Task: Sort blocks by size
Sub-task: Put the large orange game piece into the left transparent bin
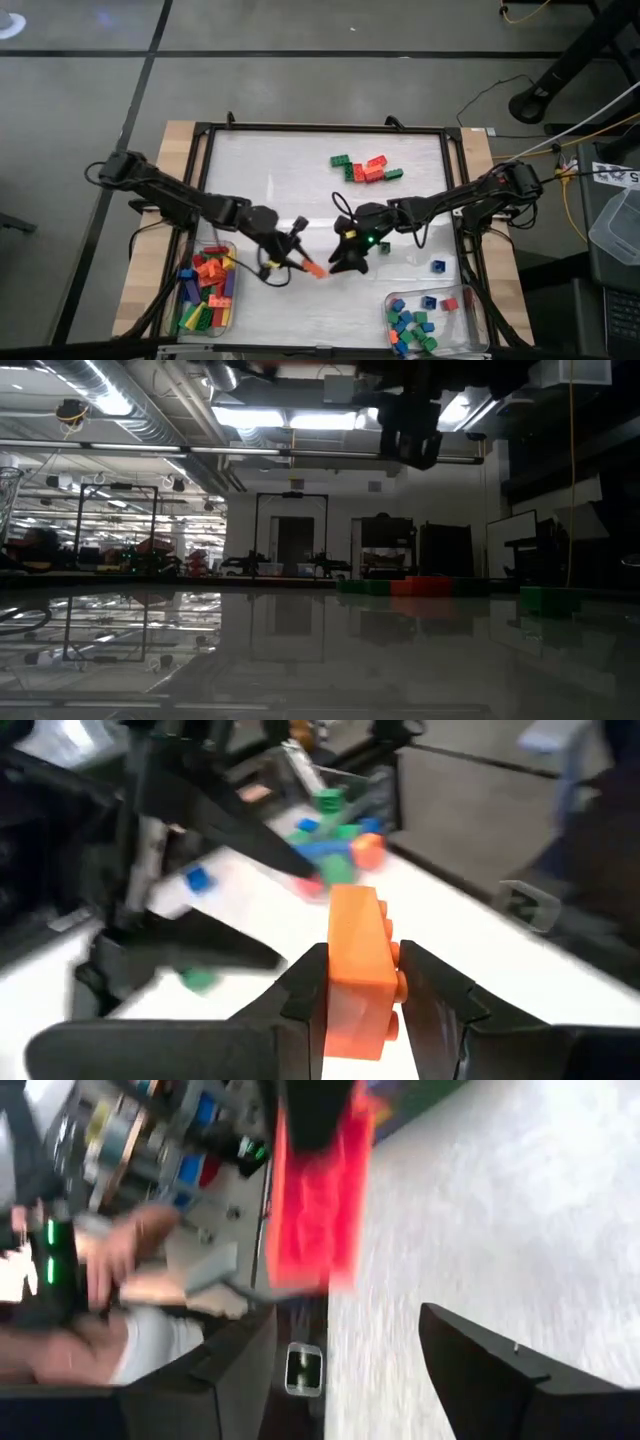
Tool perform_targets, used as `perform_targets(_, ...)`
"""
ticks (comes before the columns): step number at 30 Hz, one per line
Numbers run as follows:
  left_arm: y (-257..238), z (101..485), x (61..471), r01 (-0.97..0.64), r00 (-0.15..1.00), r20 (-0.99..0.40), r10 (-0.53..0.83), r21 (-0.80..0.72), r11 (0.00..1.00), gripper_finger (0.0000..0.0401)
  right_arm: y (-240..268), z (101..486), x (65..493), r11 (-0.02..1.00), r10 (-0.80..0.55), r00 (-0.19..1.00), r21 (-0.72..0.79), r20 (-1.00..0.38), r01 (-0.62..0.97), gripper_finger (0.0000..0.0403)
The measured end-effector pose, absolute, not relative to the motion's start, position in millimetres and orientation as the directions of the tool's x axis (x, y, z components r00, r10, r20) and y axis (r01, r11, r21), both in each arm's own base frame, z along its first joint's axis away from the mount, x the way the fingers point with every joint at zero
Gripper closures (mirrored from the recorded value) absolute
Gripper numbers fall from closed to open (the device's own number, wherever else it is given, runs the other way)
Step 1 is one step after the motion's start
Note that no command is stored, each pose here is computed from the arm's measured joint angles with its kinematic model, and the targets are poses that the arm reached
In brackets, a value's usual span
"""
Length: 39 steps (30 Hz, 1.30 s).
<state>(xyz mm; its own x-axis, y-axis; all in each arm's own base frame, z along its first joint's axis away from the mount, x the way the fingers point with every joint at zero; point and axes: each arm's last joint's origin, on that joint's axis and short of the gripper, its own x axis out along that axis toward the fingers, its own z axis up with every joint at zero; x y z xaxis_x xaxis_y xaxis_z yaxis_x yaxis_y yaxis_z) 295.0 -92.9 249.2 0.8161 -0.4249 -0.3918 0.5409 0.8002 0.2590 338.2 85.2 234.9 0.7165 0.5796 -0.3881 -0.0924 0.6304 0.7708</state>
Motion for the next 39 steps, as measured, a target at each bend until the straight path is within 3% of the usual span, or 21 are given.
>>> perform_targets(4, -93, 267, 262, 0.544, 0.761, -0.474, -0.442, 0.095, 0.834, 0.0315, 86, 233, 333, 0.663, 0.619, 0.665, 0.732, -0.418, -0.157, 0.017)
perform_targets(8, -90, 279, 220, 0.441, 0.669, -0.592, -0.448, -0.169, 0.882, 0.0307, 85, 222, 326, 0.703, 0.607, 0.599, 0.704, -0.522, -0.099, 0.0178)
perform_targets(12, -86, 285, 177, 0.172, 0.558, -0.695, -0.452, -0.436, 0.883, 0.0304, 81, 208, 316, 0.775, 0.531, 0.528, 0.631, -0.663, 0.013, 0.0182)
perform_targets(16, -83, 288, 147, -0.113, 0.472, -0.758, -0.45, -0.558, 0.822, 0.0303, 78, 201, 310, 0.82, 0.459, 0.485, 0.565, -0.745, 0.091, 0.0182)
perform_targets(20, -81, 286, 131, -0.294, 0.403, -0.805, -0.436, -0.565, 0.771, 0.0302, 76, 199, 308, 0.843, 0.424, 0.474, 0.528, -0.772, 0.106, 0.0182)
perform_targets(25, -81, 280, 126, -0.395, 0.366, -0.863, -0.348, -0.483, 0.782, 0.0302, 76, 199, 308, 0.844, 0.422, 0.473, 0.526, -0.773, 0.107, 0.0182)
perform_targets(35, -86, 267, 134, -0.47, 0.27, -0.923, -0.273, -0.374, 0.8, 0.0301, 76, 199, 307, 0.848, 0.411, 0.476, 0.518, -0.777, 0.112, 0.0182)
perform_targets(39, -88, 262, 137, -0.423, 0.242, -0.937, -0.252, -0.336, 0.842, 0.0301, 76, 199, 307, 0.848, 0.411, 0.476, 0.517, -0.778, 0.112, 0.0182)
